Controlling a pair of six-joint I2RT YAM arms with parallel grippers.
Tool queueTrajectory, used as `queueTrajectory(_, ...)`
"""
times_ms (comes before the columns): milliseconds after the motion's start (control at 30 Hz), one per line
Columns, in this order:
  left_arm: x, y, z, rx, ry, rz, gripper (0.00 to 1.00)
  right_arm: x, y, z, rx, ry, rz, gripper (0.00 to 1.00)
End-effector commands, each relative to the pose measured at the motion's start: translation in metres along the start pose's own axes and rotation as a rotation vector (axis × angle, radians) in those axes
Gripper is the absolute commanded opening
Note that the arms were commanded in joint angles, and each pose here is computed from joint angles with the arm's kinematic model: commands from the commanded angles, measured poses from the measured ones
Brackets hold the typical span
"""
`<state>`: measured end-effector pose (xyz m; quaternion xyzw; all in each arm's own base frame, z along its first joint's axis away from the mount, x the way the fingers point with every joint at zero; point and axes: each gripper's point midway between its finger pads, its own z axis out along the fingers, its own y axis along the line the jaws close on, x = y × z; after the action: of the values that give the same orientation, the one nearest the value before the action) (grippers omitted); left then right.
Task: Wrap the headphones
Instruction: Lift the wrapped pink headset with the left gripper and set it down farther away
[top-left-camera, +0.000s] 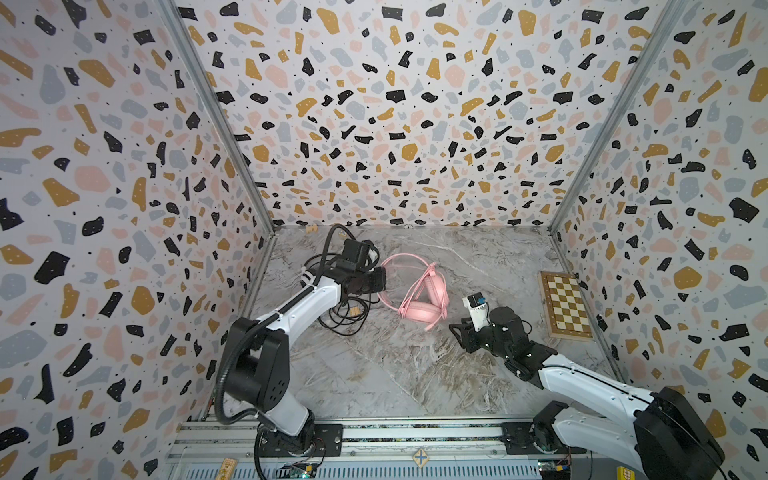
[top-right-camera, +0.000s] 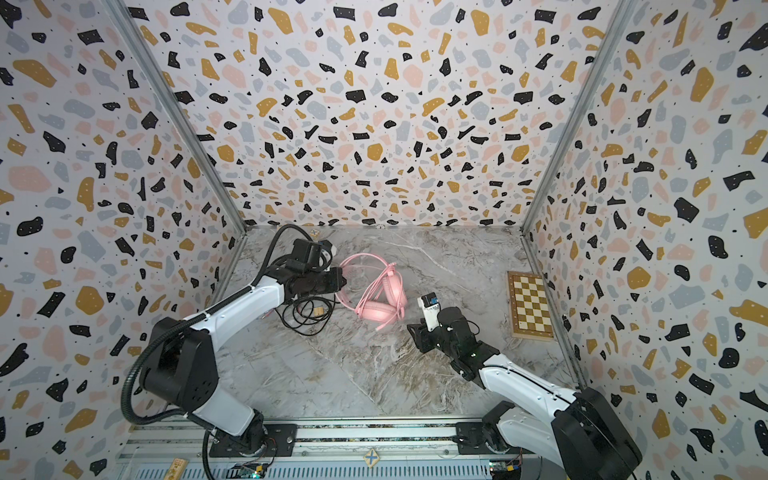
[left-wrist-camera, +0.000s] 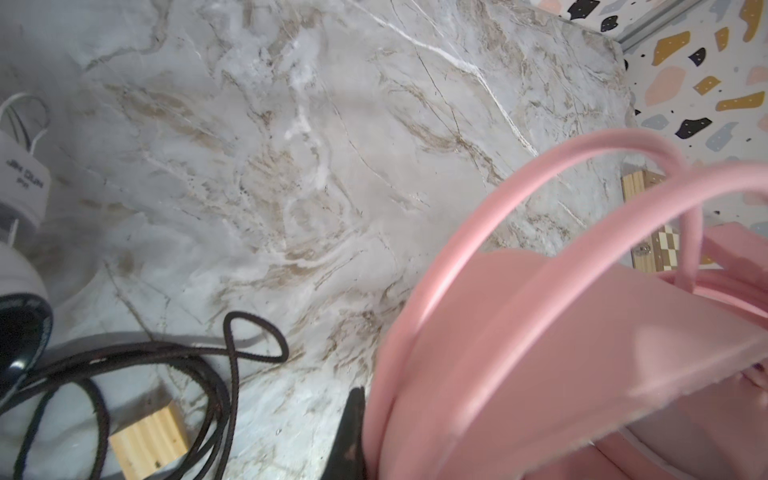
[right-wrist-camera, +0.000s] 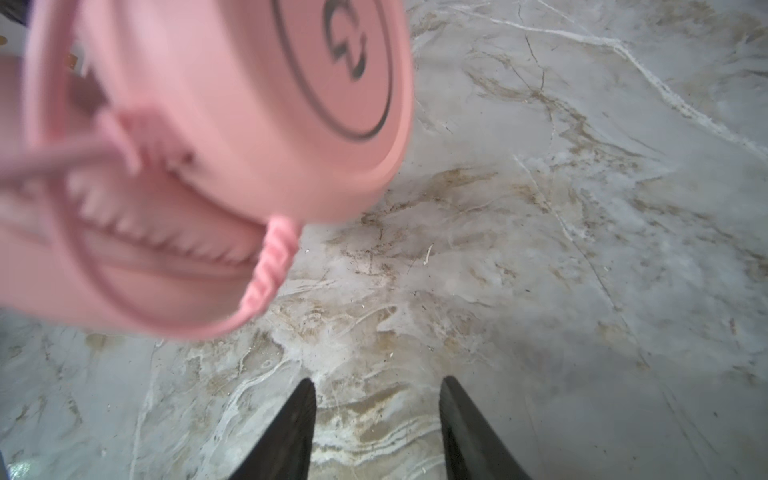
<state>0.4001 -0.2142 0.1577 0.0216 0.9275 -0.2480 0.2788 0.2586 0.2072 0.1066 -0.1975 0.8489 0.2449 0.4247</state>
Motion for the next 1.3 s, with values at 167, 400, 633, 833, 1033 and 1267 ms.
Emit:
queueTrajectory(167,-0.084,-0.067,0.048,0.103,-0.102,-0.108,0.00,-0.003,-0.005,-0.010,0.012,-0.102,0.044,0.50)
queueTrajectory(400,-0.114,-0.110,0.111,0.150,-0.073,-0.111,0.00,-0.004,-0.026,-0.019,0.129,-0.167,0.050,0.50)
queueTrajectory(633,-0.125,-0.104,0.151,0.138,-0.205,-0.306,0.00,-0.005,-0.025,-0.022,0.121,-0.188,0.050,0.49)
queueTrajectory(833,-0.116,-0.124,0.189,0.139,-0.229,-0.348,0.00,-0.007,-0.024,-0.023,0.119,-0.192,0.050,0.49)
queueTrajectory(1033,-0.106,-0.122,0.212,0.146,-0.226,-0.376,0.00,-0.007,-0.025,-0.028,0.121,-0.211,0.048,0.48)
queueTrajectory(1267,-0.093,-0.122,0.221,0.189,-0.198,-0.347,0.00,-0.008,-0.024,-0.032,0.117,-0.231,0.052,0.48)
